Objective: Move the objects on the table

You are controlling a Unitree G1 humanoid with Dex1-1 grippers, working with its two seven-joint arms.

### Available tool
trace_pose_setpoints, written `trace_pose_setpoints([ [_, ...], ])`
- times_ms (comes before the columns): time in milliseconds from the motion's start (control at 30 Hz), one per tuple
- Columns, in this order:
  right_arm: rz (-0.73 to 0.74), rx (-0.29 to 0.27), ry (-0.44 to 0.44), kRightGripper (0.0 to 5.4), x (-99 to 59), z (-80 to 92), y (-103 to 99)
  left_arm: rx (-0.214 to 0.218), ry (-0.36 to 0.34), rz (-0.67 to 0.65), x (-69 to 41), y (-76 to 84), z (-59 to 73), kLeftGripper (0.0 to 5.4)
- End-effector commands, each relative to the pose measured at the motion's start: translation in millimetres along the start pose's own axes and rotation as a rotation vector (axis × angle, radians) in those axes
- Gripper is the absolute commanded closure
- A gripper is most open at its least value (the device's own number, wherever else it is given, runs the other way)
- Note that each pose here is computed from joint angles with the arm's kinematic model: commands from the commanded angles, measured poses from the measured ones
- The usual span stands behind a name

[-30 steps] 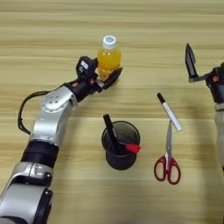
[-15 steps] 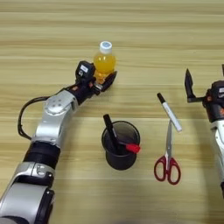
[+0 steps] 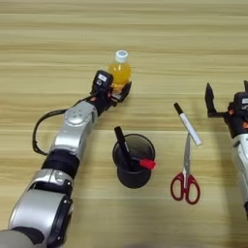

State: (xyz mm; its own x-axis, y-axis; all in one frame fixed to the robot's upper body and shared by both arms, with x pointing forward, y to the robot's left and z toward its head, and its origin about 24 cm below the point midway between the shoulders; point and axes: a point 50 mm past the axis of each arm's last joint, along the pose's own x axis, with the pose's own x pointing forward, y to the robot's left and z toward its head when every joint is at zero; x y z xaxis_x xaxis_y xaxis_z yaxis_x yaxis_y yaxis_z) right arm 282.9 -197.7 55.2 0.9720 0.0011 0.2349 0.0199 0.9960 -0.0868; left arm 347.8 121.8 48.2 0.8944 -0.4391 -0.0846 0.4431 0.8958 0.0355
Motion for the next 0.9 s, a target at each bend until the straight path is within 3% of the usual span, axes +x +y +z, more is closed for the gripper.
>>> trace_pose_setpoints([
  [33, -0.008, 0.019, 0.012, 0.00, 1.4, -1.0, 1, 0.018, -0.056, 0.003, 14.7, -1.8, 17.8, 1.99],
  [433, -0.003, 0.039, -0.013, 0.00, 2.0, 2.2, 2, -0.041, -0.041, 0.041, 21.1, -3.2, 9.2, 1.99],
  [600, 0.001, 0.051, -0.025, 0.00, 2.5, 4.1, 3, -0.084, -0.033, 0.093, 15.9, -7.0, -4.8, 1.99],
  [733, 0.011, 0.060, -0.032, 0.00, 2.9, 5.2, 5, -0.072, -0.013, 0.135, 12.8, -10.3, -14.2, 1.99],
  [900, 0.014, 0.068, -0.040, 0.00, 4.1, 6.6, 5, -0.057, -0.015, 0.179, 11.6, -10.6, -16.9, 1.99],
])
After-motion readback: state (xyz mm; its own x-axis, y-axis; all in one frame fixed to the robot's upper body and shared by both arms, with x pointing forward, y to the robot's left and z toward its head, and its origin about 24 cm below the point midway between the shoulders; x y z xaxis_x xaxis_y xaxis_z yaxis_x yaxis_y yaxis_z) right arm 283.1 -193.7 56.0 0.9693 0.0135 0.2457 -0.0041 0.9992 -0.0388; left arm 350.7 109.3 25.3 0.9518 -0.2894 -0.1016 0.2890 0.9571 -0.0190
